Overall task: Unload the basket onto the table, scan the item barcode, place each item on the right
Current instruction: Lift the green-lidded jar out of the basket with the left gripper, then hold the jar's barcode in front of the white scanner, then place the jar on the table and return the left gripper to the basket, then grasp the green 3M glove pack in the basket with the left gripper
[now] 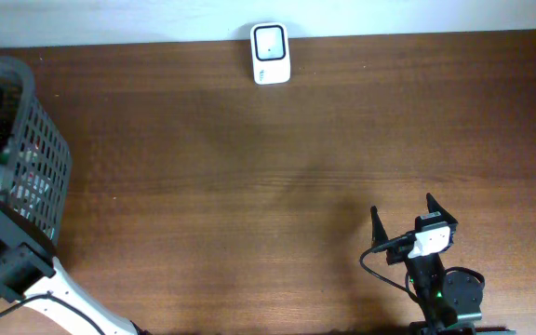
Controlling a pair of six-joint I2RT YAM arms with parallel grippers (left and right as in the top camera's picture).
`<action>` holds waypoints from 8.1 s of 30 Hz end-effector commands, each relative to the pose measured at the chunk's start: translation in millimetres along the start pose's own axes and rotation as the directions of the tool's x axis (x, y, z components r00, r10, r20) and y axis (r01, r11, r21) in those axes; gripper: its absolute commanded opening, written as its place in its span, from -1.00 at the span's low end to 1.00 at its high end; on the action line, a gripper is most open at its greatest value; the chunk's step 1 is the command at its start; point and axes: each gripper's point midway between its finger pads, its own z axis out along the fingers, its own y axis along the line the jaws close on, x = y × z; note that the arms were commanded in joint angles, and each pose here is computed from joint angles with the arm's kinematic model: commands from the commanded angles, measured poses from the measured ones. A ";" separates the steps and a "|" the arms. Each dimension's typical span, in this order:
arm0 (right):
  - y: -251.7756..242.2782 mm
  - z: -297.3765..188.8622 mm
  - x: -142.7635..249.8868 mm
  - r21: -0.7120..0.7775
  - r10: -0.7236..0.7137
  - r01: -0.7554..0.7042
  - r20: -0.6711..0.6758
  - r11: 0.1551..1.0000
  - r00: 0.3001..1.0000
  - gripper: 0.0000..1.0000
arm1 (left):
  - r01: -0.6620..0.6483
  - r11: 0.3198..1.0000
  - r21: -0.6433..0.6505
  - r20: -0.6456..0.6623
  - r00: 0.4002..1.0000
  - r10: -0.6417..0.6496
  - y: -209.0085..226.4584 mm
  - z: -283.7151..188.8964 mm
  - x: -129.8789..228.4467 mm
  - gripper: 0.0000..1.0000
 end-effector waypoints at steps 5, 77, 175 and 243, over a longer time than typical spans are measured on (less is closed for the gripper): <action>-1.1 0.3 3.4 0.007 -0.009 0.009 -0.007 1.000 1.000 0.97 | -0.022 1.000 0.010 -0.066 0.998 0.023 -4.7 21.4 15.2 0.99; -1.1 0.3 3.4 0.007 -0.009 0.009 -0.007 1.000 1.000 0.97 | -0.452 0.680 -0.578 -0.183 0.883 0.432 -374.7 -117.3 -38.7 0.50; -1.1 0.3 3.4 0.007 -0.009 0.009 -0.007 1.000 1.000 0.97 | 0.558 0.738 -0.380 0.192 0.828 -0.527 -14.5 -175.0 -46.0 0.84; -1.1 0.3 3.4 0.007 -0.009 0.009 -0.007 1.000 1.000 0.97 | 0.168 0.952 -0.257 -0.244 0.942 -0.232 90.6 -111.5 128.4 0.99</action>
